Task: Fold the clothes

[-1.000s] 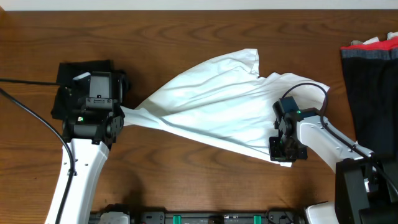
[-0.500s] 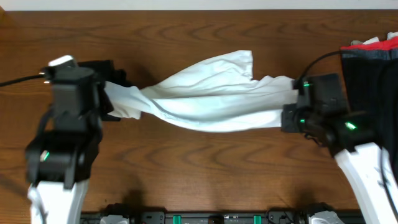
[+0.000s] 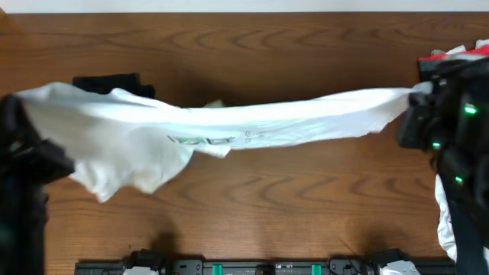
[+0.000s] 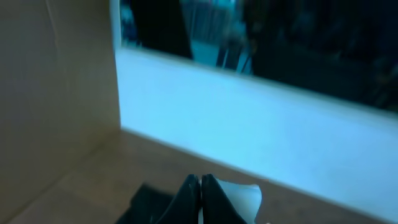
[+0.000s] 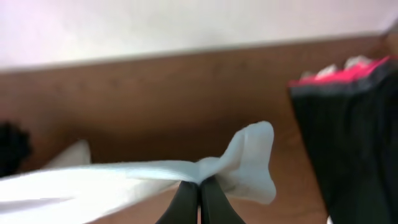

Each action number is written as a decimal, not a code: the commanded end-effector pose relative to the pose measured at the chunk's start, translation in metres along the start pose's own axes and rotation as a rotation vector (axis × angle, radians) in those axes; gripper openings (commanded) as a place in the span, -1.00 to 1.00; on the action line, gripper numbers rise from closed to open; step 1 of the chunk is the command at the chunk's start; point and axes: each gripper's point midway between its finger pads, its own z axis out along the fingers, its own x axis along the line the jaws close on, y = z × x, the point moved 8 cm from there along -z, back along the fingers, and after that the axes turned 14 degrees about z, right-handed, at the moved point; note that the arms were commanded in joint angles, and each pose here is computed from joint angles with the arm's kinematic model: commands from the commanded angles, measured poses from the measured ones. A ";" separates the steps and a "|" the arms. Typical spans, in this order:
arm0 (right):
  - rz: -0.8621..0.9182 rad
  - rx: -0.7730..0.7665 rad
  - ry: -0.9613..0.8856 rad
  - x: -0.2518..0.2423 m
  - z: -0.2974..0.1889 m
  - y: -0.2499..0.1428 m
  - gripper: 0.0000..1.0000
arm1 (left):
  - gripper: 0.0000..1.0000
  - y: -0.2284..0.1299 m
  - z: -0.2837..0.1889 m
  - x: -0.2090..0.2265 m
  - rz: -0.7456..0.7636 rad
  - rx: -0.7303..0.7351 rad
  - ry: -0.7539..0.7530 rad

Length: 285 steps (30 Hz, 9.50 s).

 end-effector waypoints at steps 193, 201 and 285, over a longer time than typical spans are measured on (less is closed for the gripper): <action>0.129 0.093 -0.518 -0.058 -0.024 0.007 -0.98 | -0.88 0.053 0.024 -0.016 0.224 -0.004 -0.126; 0.113 0.145 -0.547 -0.053 0.017 0.015 -0.98 | -0.88 0.044 0.060 -0.027 0.253 0.079 -0.138; -0.156 0.426 -0.359 -0.048 0.087 0.014 0.01 | -0.70 -0.032 0.119 -0.066 0.423 0.580 -0.379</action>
